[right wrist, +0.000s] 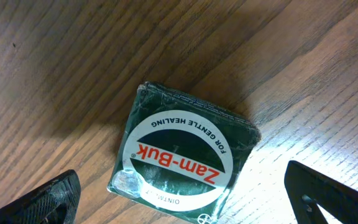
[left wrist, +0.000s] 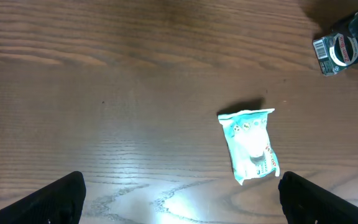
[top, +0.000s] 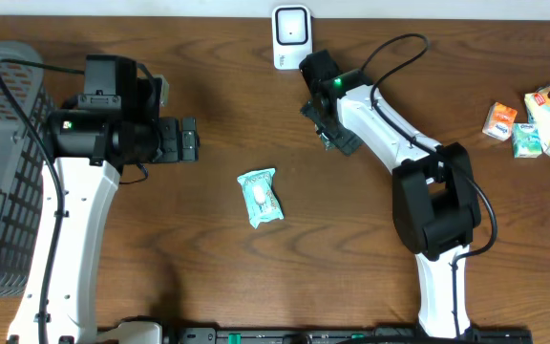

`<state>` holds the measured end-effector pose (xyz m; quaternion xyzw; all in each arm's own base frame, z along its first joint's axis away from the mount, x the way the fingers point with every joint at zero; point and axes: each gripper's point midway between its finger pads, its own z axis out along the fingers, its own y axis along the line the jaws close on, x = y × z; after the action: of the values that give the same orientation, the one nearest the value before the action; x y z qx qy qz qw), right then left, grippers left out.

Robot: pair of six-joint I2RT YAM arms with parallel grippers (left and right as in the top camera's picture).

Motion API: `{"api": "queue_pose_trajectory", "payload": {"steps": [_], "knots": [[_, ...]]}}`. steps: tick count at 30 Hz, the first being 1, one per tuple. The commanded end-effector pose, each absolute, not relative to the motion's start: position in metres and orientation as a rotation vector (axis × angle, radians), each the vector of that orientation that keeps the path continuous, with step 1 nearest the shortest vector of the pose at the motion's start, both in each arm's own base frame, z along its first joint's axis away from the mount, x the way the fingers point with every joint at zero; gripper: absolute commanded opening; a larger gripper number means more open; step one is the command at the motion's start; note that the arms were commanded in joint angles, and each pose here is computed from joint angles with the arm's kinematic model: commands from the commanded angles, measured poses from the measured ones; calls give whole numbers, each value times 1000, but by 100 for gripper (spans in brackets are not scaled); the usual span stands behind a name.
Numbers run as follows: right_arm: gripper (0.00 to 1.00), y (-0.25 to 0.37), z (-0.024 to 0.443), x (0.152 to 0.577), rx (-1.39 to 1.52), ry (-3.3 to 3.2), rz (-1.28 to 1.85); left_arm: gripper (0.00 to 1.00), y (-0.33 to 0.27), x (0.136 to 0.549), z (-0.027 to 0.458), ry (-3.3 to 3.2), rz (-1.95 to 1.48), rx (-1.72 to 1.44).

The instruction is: Scan the item barcode

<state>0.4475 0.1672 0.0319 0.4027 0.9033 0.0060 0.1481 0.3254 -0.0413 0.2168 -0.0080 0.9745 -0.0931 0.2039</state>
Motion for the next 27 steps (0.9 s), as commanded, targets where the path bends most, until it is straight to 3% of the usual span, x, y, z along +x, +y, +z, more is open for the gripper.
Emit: {"api": "queue_pose_trajectory", "payload": {"steps": [1, 10, 13, 15, 27], "knots": [[99, 163, 10, 446, 1239, 2578, -40, 98, -41, 324, 214, 2731, -247, -19], [98, 150, -9, 443, 1299, 2585, -93, 98, -41, 324, 214, 2731, -247, -19], [82, 150, -9, 439, 1267, 2617, -113, 98, -41, 324, 214, 2731, -247, -19], [77, 148, -10, 435, 1235, 2647, -140, 98, -41, 324, 214, 2731, -247, -19], [73, 151, -8, 427, 976, 2808, -155, 98, -41, 324, 214, 2731, -247, -19]]}}
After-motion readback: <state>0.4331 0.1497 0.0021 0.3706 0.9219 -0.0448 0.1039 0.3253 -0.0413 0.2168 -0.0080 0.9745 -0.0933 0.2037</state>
